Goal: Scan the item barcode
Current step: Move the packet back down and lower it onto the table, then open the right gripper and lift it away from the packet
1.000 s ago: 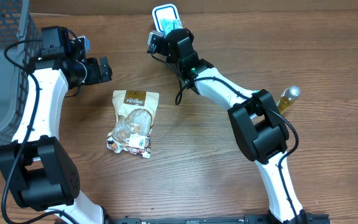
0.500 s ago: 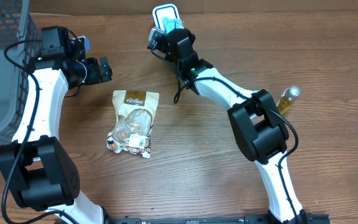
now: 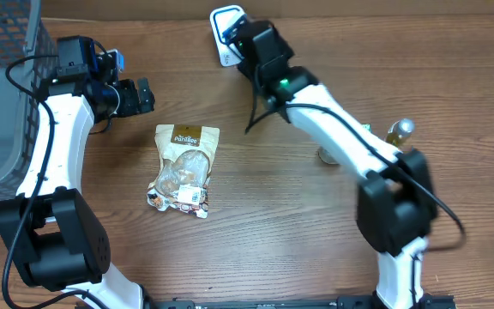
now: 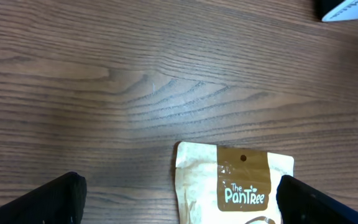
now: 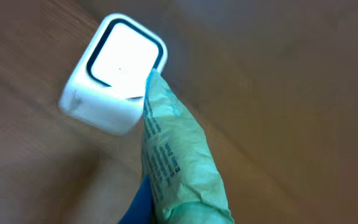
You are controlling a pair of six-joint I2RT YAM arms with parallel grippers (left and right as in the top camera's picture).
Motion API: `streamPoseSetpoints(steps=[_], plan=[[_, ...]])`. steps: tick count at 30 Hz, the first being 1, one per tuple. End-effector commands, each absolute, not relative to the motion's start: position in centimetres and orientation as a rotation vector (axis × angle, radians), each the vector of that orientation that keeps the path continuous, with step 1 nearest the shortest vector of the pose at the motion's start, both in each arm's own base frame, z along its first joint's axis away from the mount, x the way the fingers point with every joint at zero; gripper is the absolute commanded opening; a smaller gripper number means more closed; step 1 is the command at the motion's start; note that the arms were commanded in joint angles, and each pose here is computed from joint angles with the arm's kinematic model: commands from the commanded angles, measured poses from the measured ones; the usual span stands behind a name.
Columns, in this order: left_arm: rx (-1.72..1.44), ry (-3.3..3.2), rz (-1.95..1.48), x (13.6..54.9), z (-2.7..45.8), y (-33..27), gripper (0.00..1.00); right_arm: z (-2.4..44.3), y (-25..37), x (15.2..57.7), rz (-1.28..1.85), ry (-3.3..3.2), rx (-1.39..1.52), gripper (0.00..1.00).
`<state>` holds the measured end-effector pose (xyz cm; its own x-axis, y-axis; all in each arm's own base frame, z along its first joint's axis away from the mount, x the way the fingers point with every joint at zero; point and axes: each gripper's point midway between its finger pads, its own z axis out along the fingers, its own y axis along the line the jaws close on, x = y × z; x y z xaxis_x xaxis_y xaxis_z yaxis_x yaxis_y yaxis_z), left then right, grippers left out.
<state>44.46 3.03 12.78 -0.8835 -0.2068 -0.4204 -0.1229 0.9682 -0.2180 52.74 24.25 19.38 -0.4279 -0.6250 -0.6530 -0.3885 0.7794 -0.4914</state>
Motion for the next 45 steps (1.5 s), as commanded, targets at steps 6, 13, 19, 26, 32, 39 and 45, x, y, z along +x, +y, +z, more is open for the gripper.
streamPoseSetpoints(steps=[6, 13, 19, 26, 32, 39, 45], plan=[[-0.243, 2.653, -0.257, 45.0, 13.1, 3.0, 1.0, 16.6, 26.2, 41.3, 0.363, 2.528, -0.819, 0.04], [-0.243, 2.653, -0.256, 45.0, 13.1, 3.0, 1.0, 12.3, 22.7, 34.2, 0.475, 2.898, -0.841, 0.04], [-0.243, 2.653, -0.257, 45.0, 13.1, 3.0, 1.0, 10.5, 20.6, 34.9, 0.389, 2.928, -0.787, 0.11], [-0.243, 2.653, -0.256, 45.0, 13.1, 3.0, 1.0, 9.3, 19.7, 35.3, 0.312, 2.929, -0.777, 0.51], [-0.243, 2.653, -0.257, 45.0, 13.1, 3.0, 1.0, 9.4, 19.9, 36.8, 0.288, 2.874, -0.754, 0.66], [-0.243, 2.653, -0.256, 45.0, 13.1, 3.0, 1.0, 10.5, 20.8, 41.3, 0.286, 2.759, -0.422, 0.89], [-0.243, 2.653, -0.257, 45.0, 13.1, 3.0, 1.0, 11.1, 21.7, 42.9, 0.329, 2.724, -0.142, 0.77]])
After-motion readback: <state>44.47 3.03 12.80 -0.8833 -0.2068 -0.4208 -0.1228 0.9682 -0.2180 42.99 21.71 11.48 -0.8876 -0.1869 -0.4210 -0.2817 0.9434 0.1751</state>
